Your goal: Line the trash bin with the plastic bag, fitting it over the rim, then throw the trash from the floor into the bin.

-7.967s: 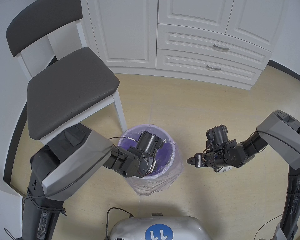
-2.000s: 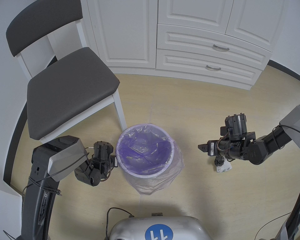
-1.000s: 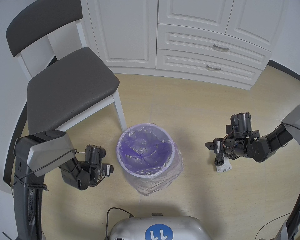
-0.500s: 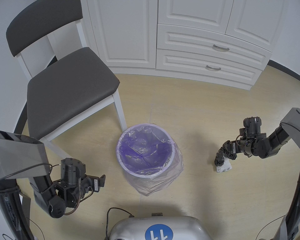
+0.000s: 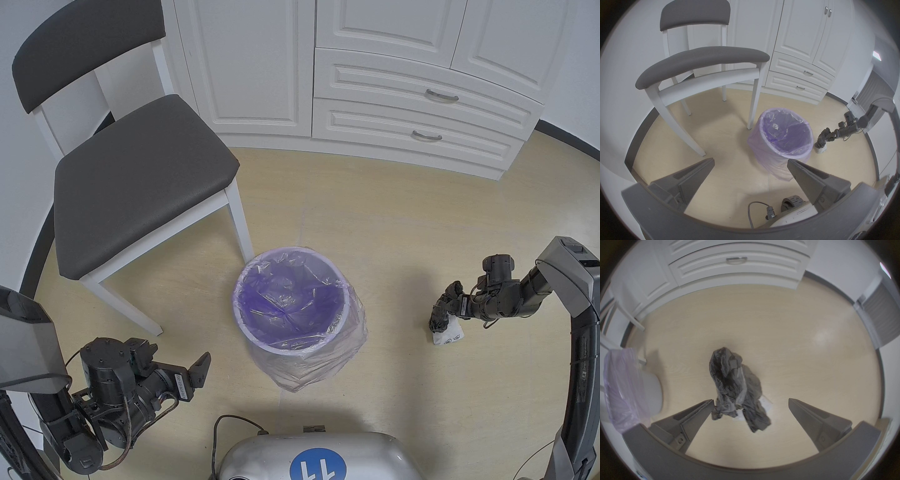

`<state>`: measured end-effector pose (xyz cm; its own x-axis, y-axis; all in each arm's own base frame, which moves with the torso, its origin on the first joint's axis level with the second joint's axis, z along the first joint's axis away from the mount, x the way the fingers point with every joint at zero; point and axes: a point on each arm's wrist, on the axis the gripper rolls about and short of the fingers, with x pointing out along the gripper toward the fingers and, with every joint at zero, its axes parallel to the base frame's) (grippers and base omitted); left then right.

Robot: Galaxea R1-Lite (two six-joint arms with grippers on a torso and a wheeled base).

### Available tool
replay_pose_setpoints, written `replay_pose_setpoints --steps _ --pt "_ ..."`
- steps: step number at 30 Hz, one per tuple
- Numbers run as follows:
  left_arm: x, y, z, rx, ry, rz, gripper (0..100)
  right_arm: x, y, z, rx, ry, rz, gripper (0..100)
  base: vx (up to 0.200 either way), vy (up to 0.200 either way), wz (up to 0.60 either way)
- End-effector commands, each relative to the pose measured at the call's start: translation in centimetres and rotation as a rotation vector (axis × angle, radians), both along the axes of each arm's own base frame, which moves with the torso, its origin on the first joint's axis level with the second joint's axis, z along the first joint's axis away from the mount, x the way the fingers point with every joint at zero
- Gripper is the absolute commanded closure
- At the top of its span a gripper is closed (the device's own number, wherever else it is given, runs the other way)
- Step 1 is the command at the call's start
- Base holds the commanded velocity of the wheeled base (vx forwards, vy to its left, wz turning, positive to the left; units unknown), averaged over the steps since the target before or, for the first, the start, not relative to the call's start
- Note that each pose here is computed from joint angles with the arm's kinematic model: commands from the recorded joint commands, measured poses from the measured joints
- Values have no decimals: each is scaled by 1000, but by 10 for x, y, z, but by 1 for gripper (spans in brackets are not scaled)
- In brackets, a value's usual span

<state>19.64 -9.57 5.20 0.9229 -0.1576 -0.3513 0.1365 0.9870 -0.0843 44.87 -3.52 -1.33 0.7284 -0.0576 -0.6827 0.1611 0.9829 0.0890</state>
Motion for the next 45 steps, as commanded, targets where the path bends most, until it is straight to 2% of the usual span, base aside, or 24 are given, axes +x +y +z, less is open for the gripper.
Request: replay_pose_setpoints --steps 1,8,13,15,18,27,28,32,34,35,36,38,40,42,43,44,45 --pt "-7 3 12 -38 -43 13 0 10 -7 -23 88 34 -13 0 0 0 0" --pt "-16 6 22 -70 -72 15 0 18 -5 -47 94 31 -13 0 0 0 0" --pt "-17 8 27 -88 -93 21 0 21 -2 -53 97 -53 -16 0 0 0 0" --pt "-17 10 29 -84 -109 57 0 22 4 -58 110 -136 -25 0 0 0 0" --pt "-18 10 30 -83 -117 70 0 22 7 -60 114 -185 -25 0 0 0 0" --pt "-21 10 38 -102 -150 62 0 22 7 -60 114 -185 -25 0 0 0 0" --pt "-21 10 38 -103 -150 62 0 22 7 -60 115 -194 -27 100 0 0 0" --pt "-21 10 38 -103 -150 62 0 18 5 -50 114 -200 -30 100 0 0 0" --pt "-22 11 38 -106 -152 63 0 9 5 -10 112 -242 -24 100 0 0 0" --pt "-22 11 38 -106 -152 63 0 9 5 -10 112 -242 -24 100 0 0 0" --pt "-22 11 38 -105 -153 62 0 -7 8 31 112 -287 -5 100 0 0 0" --pt "-22 11 38 -103 -153 62 0 -27 11 75 106 -347 17 100 0 0 0" --pt "-21 11 38 -105 -153 64 0 -40 14 98 104 -381 29 100 0 0 0" --pt "-22 11 40 -106 -158 65 0 -72 24 137 100 -422 88 100 0 0 0" --pt "-22 11 40 -106 -158 65 0 -72 24 137 100 -422 88 100 0 0 0" --pt "-24 12 43 -116 -175 62 0 -96 29 158 81 -443 140 100 0 0 0" --pt "-24 12 43 -116 -175 62 0 -98 29 159 80 -445 142 100 0 0 0"
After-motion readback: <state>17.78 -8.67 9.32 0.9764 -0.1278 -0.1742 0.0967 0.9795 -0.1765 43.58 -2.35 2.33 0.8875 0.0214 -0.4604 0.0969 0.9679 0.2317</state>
